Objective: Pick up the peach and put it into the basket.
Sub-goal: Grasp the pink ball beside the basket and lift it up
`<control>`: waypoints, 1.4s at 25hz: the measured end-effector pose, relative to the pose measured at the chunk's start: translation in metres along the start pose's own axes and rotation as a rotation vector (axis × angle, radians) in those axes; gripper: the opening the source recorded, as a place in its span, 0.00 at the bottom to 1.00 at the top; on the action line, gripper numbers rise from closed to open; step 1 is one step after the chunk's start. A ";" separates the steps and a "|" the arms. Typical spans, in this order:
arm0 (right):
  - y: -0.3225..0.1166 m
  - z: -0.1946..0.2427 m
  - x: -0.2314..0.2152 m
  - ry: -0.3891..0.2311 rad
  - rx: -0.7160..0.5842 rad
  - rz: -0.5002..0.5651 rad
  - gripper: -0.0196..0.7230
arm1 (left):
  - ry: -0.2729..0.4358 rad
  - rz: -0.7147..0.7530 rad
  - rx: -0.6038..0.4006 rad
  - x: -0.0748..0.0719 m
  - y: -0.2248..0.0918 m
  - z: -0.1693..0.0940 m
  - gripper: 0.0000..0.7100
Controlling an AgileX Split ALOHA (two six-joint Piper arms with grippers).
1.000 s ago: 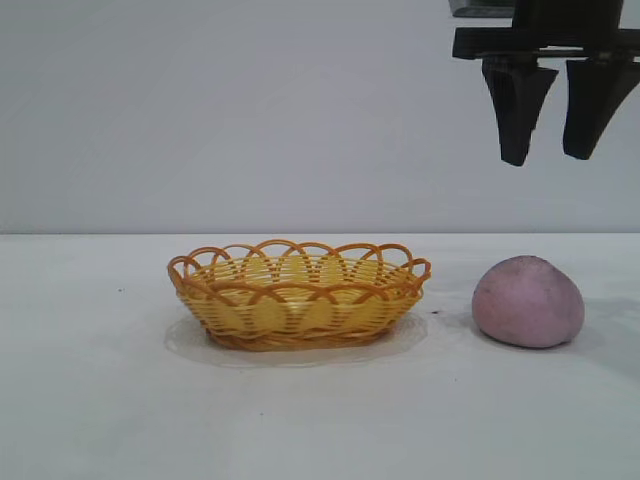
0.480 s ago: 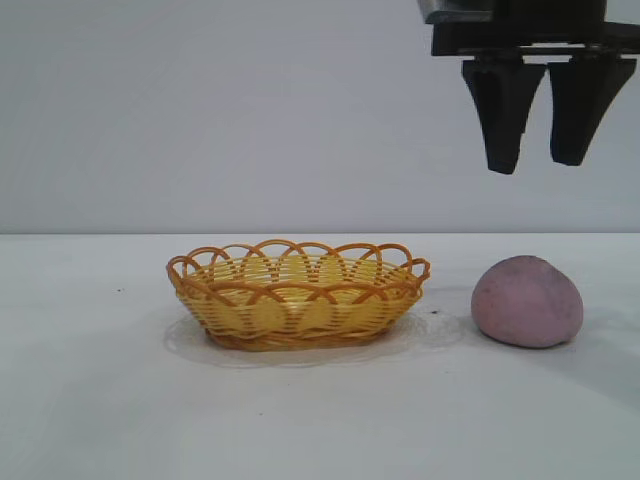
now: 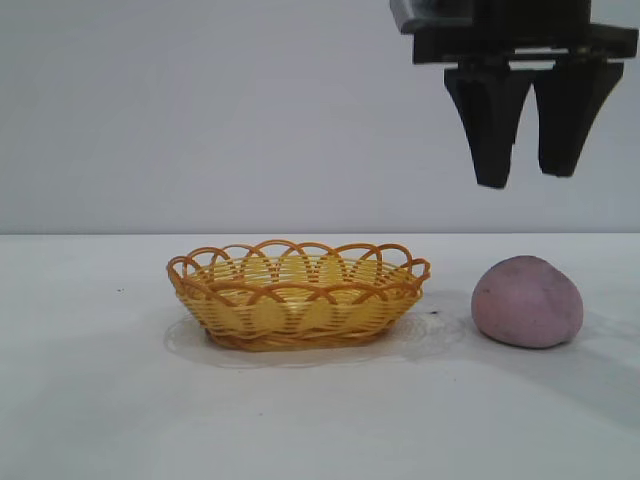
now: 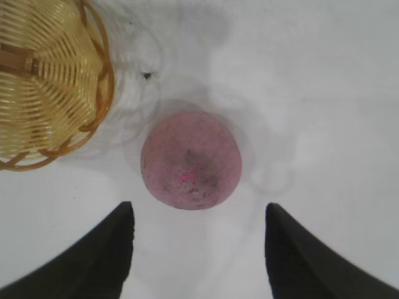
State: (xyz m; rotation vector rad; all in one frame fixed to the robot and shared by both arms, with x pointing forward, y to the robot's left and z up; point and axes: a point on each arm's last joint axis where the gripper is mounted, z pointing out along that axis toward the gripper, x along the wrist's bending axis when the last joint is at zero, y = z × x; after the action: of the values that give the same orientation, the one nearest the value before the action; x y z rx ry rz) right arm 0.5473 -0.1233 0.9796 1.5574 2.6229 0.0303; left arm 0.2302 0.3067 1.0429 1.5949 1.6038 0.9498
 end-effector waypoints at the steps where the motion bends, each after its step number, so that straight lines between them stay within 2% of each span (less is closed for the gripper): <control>1: 0.000 0.005 0.000 0.000 0.005 -0.001 0.54 | 0.000 0.000 0.000 0.000 0.000 0.000 0.75; 8: 0.010 0.027 0.003 0.005 -0.021 -0.003 0.54 | 0.000 0.000 0.000 0.000 0.000 0.000 0.75; 17: 0.012 0.056 0.000 0.001 0.040 0.013 0.54 | 0.000 0.000 0.000 0.000 0.000 0.000 0.75; 23: 0.012 0.057 -0.003 -0.004 0.044 0.020 0.13 | 0.000 0.000 0.000 0.000 0.000 0.000 0.75; 24: 0.012 0.057 -0.003 -0.008 0.047 0.017 0.09 | 0.000 0.000 0.000 0.000 0.000 0.000 0.75; 25: 0.012 0.056 -0.004 -0.015 0.048 0.012 0.11 | 0.000 0.000 0.000 0.000 0.000 0.000 0.75; 26: 0.011 0.054 -0.005 -0.019 0.044 0.010 0.03 | 0.000 0.000 0.000 0.000 0.000 0.000 0.75; 30: 0.008 0.028 -0.007 -0.024 -0.017 0.009 0.03 | 0.000 0.000 0.000 0.000 0.000 0.000 0.75; 35: 0.001 -0.026 -0.008 -0.022 -0.178 0.012 0.03 | 0.000 0.000 0.000 0.000 0.000 0.000 0.75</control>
State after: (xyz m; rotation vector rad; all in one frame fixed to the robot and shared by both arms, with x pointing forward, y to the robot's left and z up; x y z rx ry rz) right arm 0.5499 -0.1294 1.0063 1.5047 2.5156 0.2386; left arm 0.2302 0.3067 1.0429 1.5949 1.6038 0.9498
